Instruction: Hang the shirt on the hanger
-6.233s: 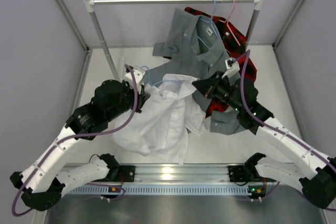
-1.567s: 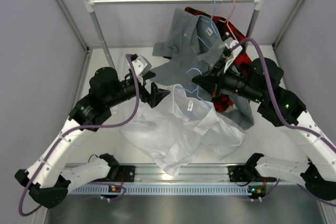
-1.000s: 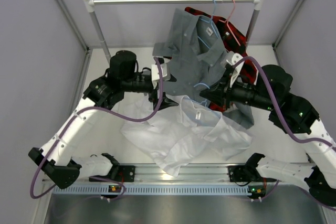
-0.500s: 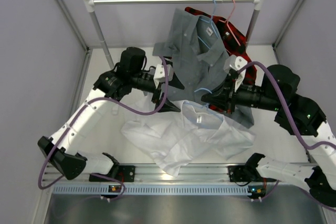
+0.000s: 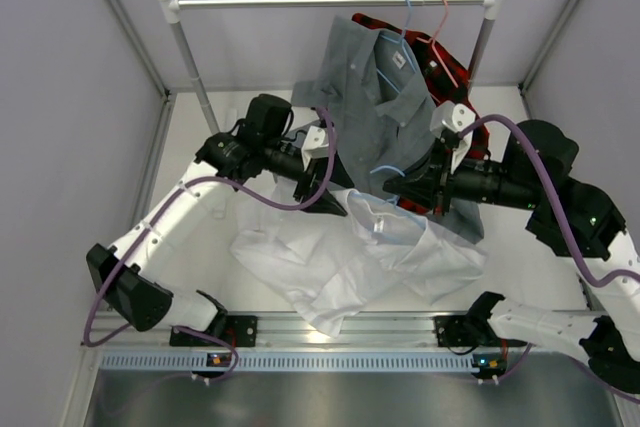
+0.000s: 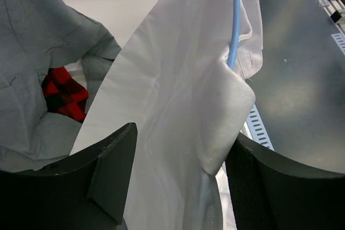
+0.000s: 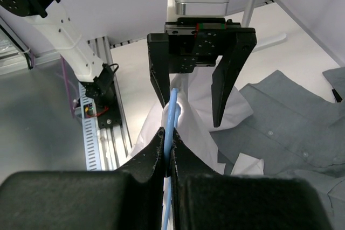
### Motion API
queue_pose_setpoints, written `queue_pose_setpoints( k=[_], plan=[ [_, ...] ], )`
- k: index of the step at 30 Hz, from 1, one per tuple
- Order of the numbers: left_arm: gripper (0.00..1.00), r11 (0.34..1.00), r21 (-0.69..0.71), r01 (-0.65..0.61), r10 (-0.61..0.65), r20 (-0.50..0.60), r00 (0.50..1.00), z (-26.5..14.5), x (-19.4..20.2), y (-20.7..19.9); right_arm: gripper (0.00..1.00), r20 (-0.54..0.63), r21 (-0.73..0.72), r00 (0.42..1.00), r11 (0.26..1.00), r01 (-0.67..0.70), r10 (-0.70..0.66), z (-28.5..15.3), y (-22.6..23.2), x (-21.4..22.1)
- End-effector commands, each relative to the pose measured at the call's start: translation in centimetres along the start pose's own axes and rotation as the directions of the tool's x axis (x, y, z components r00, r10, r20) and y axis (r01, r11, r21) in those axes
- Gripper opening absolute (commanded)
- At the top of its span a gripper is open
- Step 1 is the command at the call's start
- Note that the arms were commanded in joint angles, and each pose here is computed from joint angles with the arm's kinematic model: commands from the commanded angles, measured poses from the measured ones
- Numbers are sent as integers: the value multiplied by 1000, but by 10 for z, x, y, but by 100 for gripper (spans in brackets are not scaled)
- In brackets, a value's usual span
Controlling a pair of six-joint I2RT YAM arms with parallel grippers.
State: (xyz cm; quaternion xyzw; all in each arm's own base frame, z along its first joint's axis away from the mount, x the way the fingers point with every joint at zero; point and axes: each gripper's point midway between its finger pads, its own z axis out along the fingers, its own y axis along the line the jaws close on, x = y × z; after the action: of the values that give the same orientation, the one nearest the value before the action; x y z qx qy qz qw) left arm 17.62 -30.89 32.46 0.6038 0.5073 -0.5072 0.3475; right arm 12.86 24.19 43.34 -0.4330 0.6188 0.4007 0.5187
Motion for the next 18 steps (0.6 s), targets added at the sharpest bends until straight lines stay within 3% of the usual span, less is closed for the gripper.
queue_pose_setpoints(
  k=[1,3,4,5,6,13,16,17,18],
  plan=[
    [67,998,27,-59,58,37,998,-3,-19,-5,0,82,-35,996,999,34,-31,-5,9,-28],
    [65,998,26,-60,59,40,997,-3,-22,-4,0,94,-45,995,998,37,-33,-4,11,-30],
    [46,998,23,-52,51,39,998,-3,-23,-4,0,96,-47,995,998,36,-31,-4,11,-31],
    [14,999,19,-45,44,35,998,-2,-23,-2,0,98,-47,995,998,37,-32,-4,11,-30],
    [0,999,11,-41,41,32,999,-2,-22,0,0,99,-47,995,998,36,-31,-3,11,-30],
    [0,997,18,-79,78,40,996,-4,-24,-5,0,72,-21,997,1000,20,-19,2,3,-14],
    [0,996,11,-87,86,42,995,-6,-26,-9,42,27,44,1000,999,8,-9,-1,-7,5],
    [0,996,7,-90,89,40,995,-7,-25,-9,67,11,68,1000,998,9,-10,-6,-9,13],
    [0,996,3,-88,88,38,995,-8,-24,-11,75,-4,95,1000,995,13,-12,-11,-12,19]
  ],
)
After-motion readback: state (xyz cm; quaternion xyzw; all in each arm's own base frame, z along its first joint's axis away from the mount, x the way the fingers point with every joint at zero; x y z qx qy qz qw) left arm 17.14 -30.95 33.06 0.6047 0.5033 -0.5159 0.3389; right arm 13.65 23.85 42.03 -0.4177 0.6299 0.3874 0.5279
